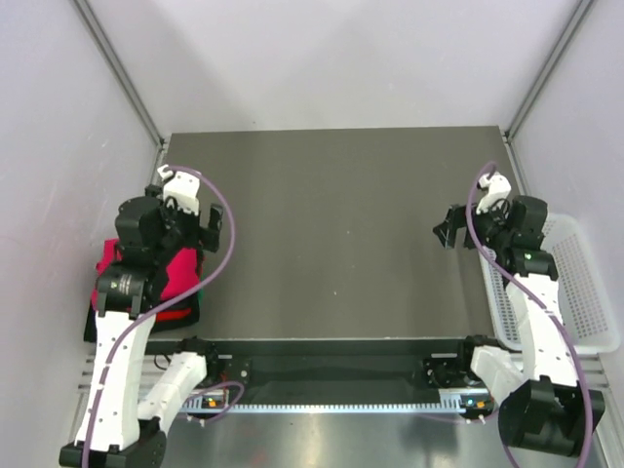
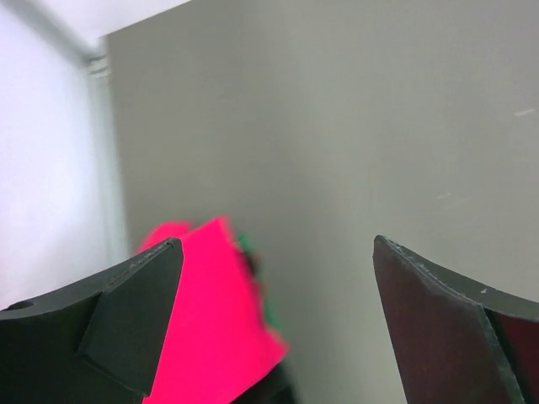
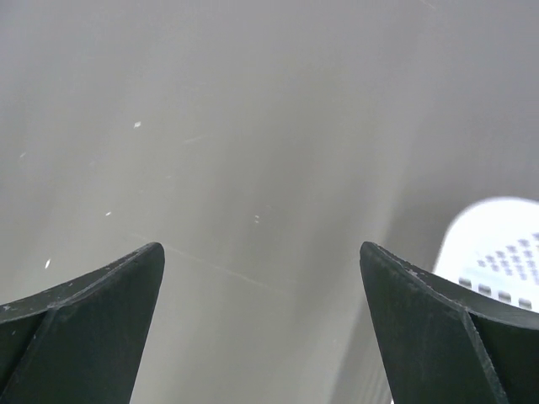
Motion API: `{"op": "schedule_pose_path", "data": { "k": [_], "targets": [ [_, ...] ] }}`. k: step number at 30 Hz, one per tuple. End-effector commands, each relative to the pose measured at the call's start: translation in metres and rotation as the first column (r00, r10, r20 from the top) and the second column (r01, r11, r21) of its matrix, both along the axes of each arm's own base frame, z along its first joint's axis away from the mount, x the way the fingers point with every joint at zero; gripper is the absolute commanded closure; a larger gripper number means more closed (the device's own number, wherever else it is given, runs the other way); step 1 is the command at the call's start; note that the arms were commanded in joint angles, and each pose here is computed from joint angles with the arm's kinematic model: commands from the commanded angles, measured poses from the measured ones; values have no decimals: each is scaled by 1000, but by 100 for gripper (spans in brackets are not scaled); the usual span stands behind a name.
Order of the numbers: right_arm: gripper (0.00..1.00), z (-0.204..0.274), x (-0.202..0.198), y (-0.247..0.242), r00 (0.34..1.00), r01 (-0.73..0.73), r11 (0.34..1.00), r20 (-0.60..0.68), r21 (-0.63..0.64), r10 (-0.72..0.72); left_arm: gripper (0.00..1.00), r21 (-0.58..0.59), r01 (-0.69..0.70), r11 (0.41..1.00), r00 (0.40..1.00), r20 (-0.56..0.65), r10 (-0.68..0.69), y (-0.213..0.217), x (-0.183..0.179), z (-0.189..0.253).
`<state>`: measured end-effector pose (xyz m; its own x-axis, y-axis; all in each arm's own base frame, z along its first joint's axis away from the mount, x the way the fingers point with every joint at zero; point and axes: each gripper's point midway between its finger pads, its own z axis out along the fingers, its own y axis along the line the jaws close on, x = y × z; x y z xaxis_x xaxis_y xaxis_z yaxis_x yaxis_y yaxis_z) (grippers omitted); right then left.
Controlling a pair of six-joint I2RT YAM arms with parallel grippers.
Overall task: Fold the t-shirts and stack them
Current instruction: Reset both grippers
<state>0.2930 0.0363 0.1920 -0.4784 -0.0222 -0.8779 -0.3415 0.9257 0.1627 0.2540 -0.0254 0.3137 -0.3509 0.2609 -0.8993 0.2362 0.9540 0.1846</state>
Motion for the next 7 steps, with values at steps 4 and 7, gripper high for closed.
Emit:
{"op": "schedule_pose_path", "data": {
  "k": [4, 7],
  "targets": [
    [0, 19, 6, -18, 985, 124, 992, 127, -24, -120, 1, -256, 168, 952, 986, 34, -165, -55, 32, -5],
    [0, 26, 4, -20, 978, 141, 990, 160, -31, -134, 1, -290, 178, 941, 984, 23, -178, -61, 43, -6]
  ]
}}
